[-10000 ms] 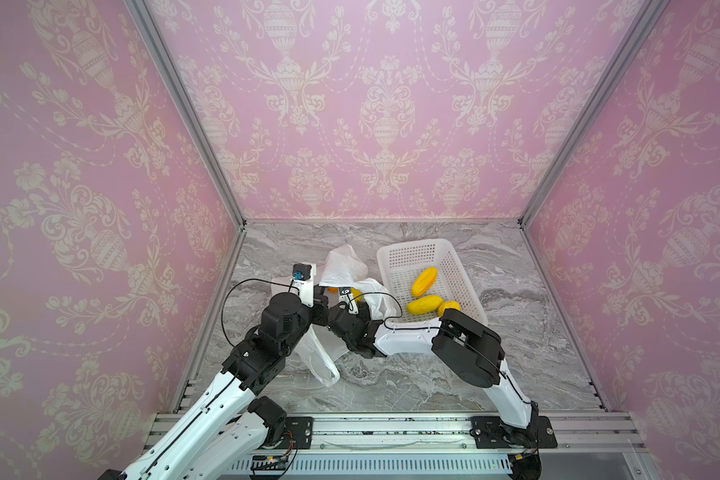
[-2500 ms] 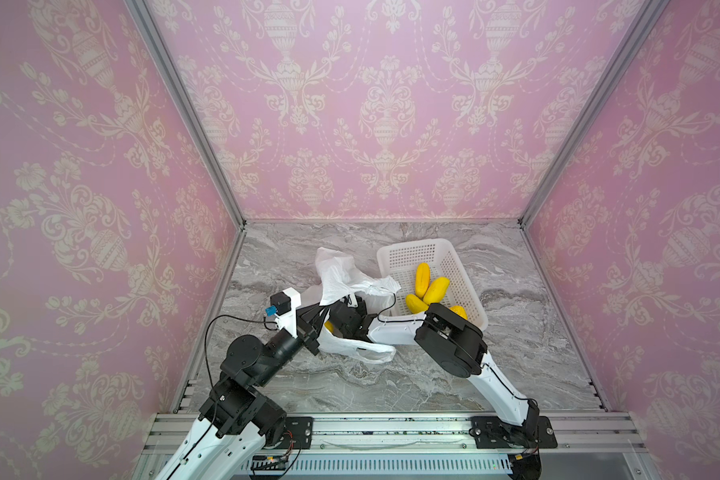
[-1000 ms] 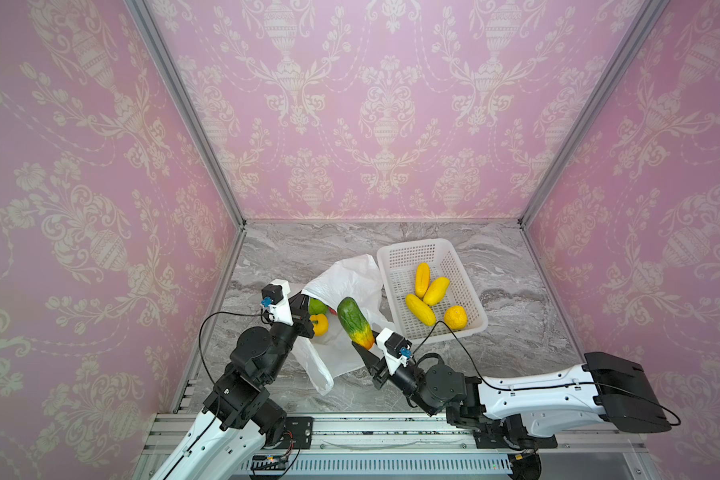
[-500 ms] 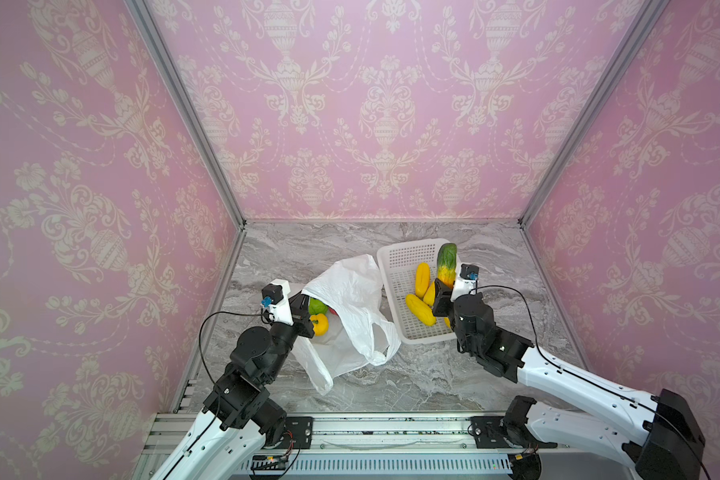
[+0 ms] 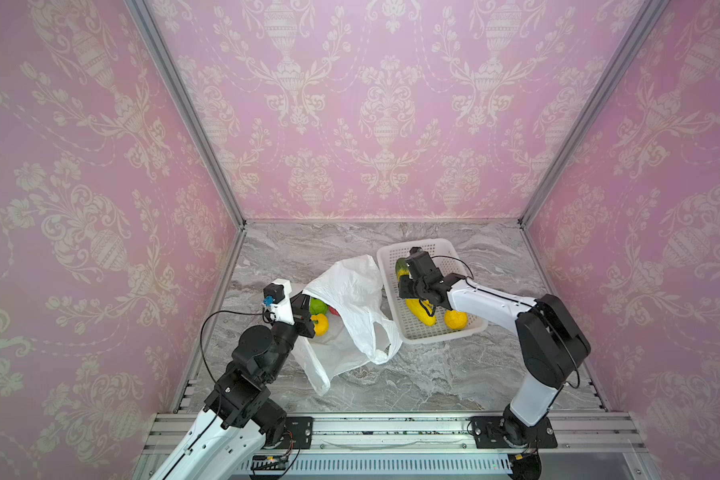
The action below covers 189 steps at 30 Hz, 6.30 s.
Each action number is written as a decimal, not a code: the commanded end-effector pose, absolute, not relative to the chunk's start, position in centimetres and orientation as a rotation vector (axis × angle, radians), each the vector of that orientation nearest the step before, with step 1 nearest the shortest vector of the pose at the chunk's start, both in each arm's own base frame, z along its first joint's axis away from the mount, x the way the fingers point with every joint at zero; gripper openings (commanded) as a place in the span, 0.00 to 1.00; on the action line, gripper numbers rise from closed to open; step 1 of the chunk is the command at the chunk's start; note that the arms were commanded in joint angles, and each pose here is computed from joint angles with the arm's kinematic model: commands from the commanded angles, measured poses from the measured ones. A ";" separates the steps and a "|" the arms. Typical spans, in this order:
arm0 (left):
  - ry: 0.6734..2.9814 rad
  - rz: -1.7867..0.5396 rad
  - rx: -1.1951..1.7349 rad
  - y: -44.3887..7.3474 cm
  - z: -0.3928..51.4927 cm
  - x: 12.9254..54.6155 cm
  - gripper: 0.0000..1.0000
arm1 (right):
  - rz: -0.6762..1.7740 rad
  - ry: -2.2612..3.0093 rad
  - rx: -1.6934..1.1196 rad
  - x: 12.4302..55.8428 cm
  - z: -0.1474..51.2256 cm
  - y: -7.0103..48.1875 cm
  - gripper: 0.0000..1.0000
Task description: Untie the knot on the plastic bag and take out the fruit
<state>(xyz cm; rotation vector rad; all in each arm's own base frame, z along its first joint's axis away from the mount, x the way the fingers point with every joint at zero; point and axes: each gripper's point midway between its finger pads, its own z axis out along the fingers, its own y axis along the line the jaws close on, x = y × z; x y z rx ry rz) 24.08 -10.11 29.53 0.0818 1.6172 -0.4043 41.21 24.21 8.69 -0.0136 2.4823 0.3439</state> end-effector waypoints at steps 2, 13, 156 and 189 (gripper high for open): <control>1.601 -0.397 0.088 -9.9 30.3 23.8 0.00 | 0.410 2.559 -0.008 42.0 6.9 25.7 0.17; 1.570 -0.390 0.077 -9.6 30.4 23.8 0.00 | 0.413 2.469 0.036 41.2 7.4 24.3 0.59; 1.498 -0.466 0.087 -9.6 31.4 22.2 0.00 | 0.346 1.651 -0.467 25.5 15.0 42.1 0.39; 1.399 -0.776 0.383 -15.2 33.0 18.7 0.00 | 0.018 1.948 -0.284 38.1 7.3 45.0 0.93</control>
